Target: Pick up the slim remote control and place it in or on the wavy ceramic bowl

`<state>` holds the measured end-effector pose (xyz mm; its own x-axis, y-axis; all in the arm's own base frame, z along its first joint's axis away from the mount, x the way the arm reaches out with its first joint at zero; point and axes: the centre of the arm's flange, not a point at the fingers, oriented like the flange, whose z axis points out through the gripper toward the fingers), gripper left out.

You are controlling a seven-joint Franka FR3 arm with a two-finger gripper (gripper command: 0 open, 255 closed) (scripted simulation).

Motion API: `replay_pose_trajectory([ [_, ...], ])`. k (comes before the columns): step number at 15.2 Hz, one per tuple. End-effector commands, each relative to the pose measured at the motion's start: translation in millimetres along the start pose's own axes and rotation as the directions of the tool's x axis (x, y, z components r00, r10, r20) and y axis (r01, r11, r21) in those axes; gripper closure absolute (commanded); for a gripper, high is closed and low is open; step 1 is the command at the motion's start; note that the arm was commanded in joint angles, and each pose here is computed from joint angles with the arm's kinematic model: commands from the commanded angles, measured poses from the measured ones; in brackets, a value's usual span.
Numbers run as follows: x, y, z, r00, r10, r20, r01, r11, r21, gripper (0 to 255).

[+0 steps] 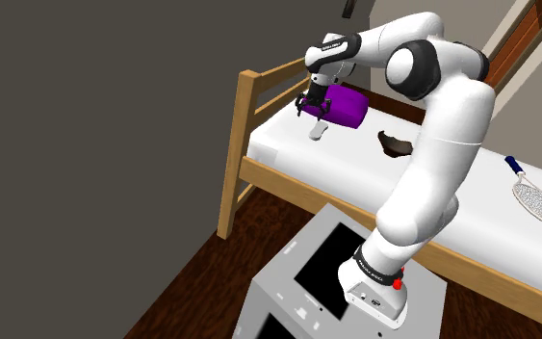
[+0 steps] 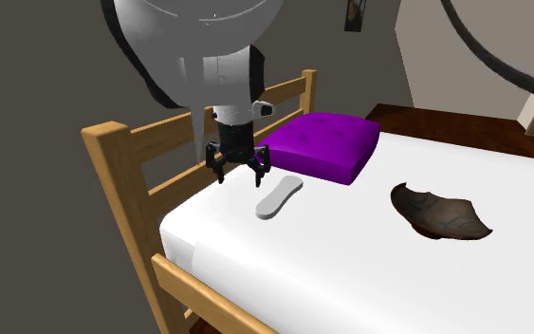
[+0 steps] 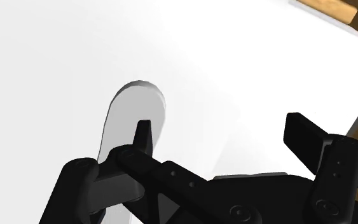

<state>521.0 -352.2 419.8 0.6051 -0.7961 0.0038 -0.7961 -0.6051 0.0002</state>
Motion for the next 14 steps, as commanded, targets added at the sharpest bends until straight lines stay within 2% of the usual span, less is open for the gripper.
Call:
replay_pose_trajectory([
  [1,21,16,9,0.998,0.058,-0.001,-0.058,0.998,-0.004,0],
  [5,58,48,27,0.985,0.170,-0.002,-0.170,0.985,-0.011,0],
  [9,91,84,45,0.960,0.280,-0.004,-0.280,0.960,-0.018,0],
  [14,94,88,68,0.957,0.291,-0.004,-0.291,0.957,-0.018,0],
])
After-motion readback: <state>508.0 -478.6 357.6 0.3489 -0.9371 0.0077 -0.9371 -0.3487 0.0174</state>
